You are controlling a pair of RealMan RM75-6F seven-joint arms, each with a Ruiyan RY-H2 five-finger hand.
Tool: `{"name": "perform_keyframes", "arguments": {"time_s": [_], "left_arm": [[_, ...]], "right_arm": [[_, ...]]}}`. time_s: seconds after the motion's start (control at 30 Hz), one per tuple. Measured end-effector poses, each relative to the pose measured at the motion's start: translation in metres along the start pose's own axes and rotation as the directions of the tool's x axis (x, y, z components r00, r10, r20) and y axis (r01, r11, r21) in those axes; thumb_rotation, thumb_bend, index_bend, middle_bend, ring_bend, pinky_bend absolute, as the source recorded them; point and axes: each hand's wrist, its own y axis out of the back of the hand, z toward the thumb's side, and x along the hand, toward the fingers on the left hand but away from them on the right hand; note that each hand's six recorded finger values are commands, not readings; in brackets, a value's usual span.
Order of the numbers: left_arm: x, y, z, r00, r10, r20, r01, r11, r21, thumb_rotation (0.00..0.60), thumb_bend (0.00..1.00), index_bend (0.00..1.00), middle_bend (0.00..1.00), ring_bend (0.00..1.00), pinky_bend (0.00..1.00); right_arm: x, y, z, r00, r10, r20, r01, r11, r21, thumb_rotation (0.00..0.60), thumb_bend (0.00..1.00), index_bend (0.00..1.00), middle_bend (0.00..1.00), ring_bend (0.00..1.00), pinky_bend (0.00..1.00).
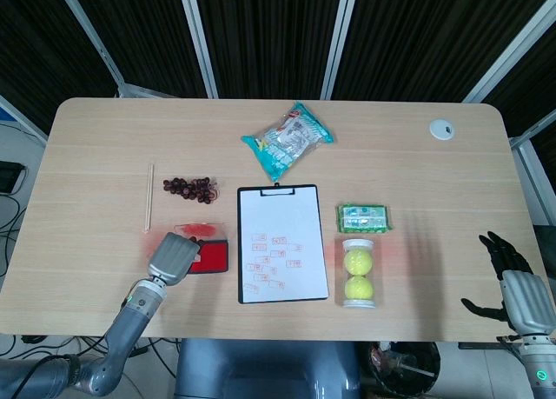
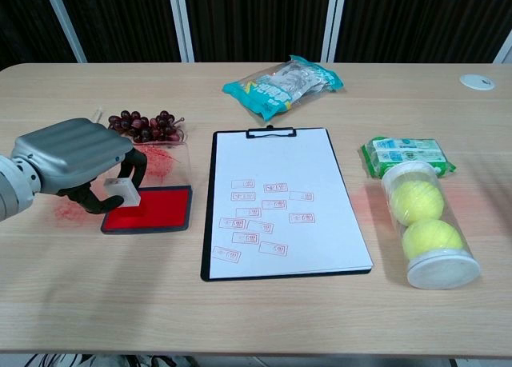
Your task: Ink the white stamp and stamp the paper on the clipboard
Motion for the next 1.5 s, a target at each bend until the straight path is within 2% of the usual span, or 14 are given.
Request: {"name": "perform_keyframes", "arguments": {"time_s": [1.5], "left_arm": [[0.0043, 0.0003, -0.0013, 1.0, -0.01, -0.004, 0.01, 1.0, 0.012, 0.6, 0.42, 0.57, 0.62, 0.93, 1.0]], "right_arm": [[0.0004, 0.0001, -0.0004, 1.0, 0.0, 0.001, 0.0, 1.0, 0.0, 0.6, 0.15, 0.0, 0.0, 0.0, 0.13]]}}
